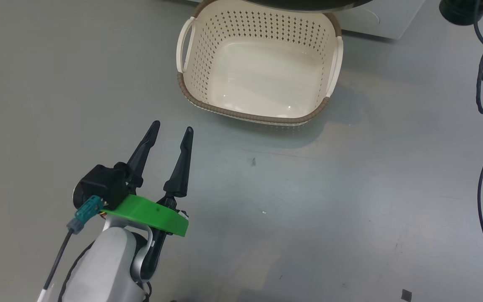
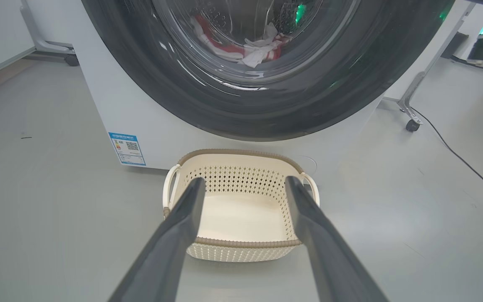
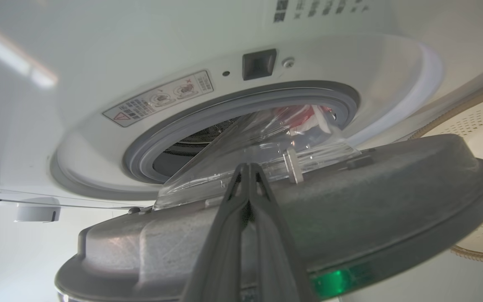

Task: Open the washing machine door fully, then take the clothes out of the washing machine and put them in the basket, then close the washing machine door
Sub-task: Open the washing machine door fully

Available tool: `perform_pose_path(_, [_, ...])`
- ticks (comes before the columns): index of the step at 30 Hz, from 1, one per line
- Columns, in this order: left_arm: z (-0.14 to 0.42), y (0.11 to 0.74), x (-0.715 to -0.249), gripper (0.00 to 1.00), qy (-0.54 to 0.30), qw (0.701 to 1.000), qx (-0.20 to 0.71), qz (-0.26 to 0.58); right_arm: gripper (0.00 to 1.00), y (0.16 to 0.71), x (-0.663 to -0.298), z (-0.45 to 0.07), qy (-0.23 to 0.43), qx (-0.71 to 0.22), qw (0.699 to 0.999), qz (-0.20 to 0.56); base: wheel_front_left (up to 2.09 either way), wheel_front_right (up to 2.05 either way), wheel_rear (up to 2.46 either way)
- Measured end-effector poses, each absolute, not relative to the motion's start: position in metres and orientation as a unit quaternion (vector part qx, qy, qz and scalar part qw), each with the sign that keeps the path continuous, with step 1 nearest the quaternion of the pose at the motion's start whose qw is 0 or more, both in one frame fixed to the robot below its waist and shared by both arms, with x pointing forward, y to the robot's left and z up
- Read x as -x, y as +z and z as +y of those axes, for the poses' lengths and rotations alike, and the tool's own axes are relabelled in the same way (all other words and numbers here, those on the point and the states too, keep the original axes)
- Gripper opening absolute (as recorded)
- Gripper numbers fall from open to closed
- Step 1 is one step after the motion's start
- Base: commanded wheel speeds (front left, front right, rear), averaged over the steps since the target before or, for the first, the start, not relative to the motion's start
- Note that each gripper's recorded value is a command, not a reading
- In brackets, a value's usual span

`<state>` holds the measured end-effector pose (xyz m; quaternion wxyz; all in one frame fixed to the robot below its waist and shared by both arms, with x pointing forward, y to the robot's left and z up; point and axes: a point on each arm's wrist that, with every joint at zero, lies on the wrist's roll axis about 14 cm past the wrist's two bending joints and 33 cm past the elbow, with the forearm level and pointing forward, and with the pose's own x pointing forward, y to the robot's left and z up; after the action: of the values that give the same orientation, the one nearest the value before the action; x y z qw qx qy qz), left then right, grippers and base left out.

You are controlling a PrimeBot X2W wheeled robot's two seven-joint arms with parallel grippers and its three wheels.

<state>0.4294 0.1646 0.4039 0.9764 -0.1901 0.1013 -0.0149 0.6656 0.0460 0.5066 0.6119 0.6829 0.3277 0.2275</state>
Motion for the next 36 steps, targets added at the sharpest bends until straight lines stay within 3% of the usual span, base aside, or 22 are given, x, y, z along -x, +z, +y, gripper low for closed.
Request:
perform_pose_path(30, [0.158,0.423,-0.426,1.00,-0.030,0.980,0.183,0.078,0.00,0.523,-0.637,0.043,0.239,-0.676,0.608,0.340,0.00,0.00,0.00])
perform_pose_path(33, [0.158,0.426,-0.426,1.00,-0.029,0.980,0.183,0.075,0.00,0.523,-0.636,0.039,0.238,-0.671,0.622,0.326,0.00,0.00,0.00])
perform_pose_path(36, [0.159,0.430,-0.426,1.00,-0.029,0.980,0.183,0.068,0.00,0.520,-0.637,0.027,0.229,-0.647,0.659,0.309,0.00,0.00,0.00])
